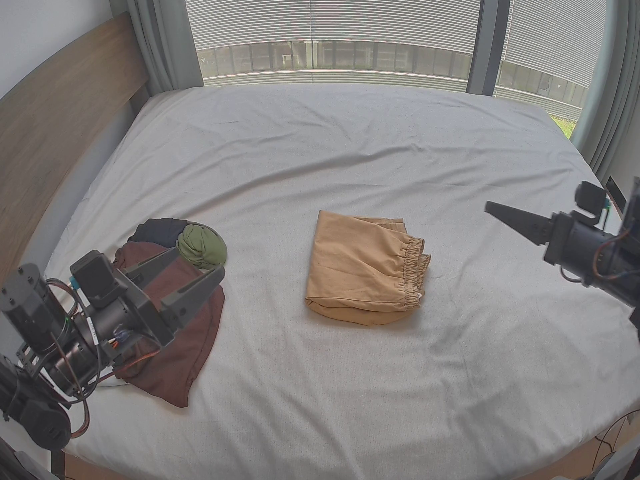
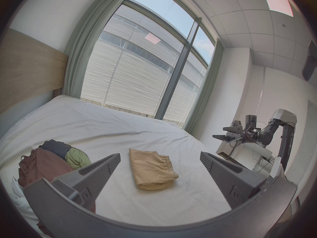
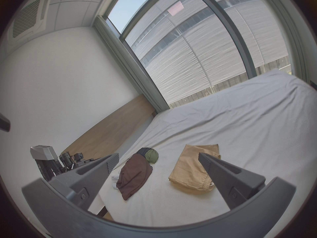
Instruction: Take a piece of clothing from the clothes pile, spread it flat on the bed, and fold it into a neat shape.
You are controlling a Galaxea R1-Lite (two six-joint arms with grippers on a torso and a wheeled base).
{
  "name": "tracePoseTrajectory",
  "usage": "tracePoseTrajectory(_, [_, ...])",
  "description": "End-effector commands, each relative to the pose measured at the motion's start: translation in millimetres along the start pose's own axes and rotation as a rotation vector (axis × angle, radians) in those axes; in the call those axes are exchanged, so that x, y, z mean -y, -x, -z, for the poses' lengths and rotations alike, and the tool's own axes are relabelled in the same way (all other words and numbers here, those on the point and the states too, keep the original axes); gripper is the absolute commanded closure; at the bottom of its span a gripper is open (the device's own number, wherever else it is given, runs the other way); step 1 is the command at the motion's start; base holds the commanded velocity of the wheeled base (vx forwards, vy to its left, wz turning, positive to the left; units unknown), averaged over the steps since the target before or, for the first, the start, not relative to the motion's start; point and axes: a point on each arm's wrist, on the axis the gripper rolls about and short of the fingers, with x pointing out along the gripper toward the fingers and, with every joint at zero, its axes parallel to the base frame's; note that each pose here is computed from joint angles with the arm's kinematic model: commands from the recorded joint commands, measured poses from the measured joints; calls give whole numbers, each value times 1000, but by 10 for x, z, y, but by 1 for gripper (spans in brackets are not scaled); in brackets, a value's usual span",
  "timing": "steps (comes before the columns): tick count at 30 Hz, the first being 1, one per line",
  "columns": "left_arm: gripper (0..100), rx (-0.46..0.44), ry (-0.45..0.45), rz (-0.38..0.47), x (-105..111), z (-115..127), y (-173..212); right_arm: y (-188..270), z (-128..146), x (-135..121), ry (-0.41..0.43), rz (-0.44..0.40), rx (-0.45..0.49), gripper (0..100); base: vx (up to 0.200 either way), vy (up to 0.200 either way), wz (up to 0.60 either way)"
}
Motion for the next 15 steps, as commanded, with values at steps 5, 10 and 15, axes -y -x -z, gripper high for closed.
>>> tracePoseTrajectory(5, [0, 61, -40, 76, 290, -108, 526, 1192, 109, -404, 106, 96, 157, 0, 0, 0, 0])
tracePoseTrajectory(10, [0, 65, -40, 71, 326, -99, 667, 1352, 242, -449, 115, 104, 170, 0, 0, 0, 0])
tracePoseTrajectory(15, [0, 85, -47, 80, 386, -163, 820, 1444, 376, -468, 112, 100, 162, 0, 0, 0, 0])
